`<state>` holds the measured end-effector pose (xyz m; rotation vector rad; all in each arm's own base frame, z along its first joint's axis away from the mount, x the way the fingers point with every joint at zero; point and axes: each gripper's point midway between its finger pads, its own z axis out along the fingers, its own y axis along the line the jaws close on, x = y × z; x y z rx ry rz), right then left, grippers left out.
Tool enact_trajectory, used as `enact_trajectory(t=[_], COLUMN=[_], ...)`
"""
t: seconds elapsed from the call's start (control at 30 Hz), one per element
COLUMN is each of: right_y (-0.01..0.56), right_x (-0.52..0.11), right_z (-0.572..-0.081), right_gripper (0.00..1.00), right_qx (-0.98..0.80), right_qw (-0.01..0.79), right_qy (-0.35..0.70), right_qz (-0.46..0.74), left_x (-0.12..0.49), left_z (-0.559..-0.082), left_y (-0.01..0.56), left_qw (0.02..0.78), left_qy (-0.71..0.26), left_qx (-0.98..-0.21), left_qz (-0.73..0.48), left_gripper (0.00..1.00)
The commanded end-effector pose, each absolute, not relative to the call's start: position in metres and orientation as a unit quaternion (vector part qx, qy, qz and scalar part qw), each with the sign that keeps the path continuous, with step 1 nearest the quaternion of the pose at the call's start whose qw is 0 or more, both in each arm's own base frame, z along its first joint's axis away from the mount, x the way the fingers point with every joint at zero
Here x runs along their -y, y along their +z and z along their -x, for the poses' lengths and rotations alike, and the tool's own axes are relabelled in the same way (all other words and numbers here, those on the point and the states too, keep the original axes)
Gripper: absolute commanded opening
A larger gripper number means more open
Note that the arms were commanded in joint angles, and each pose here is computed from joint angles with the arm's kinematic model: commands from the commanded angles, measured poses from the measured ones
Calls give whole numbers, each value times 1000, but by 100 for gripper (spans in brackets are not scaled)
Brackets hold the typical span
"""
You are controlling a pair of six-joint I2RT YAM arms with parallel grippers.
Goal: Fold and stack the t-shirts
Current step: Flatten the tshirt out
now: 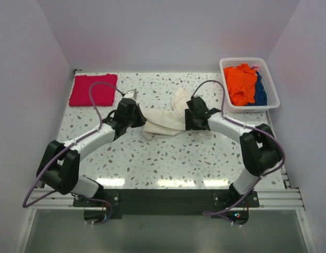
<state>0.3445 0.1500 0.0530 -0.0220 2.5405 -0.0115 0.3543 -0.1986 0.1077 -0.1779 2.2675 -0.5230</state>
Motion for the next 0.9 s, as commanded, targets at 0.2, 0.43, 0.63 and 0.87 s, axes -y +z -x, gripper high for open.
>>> enact_trajectory(t=[0.2, 0.43, 0.63, 0.87], right_y=[120, 209, 266, 325], right_x=[-146, -119, -87, -78], right_z=[-370, -340, -316, -302], right_gripper=[7, 0, 0, 1], right_qx=[-930, -898, -872, -843], right_qw=[365, 438, 483, 530], right_qy=[-25, -6, -11, 16], right_qz=[-23, -48, -79, -92], left_x=[162, 126, 108, 88], left_z=[-356, -357, -348, -336], left_y=[175, 212, 232, 276], left_qw=[445, 475, 485, 532], left_qy=[-167, -126, -101, -90], left_qx=[-878, -868, -866, -837], left_qz=[59, 62, 73, 94], left_gripper=[0, 0, 0, 0])
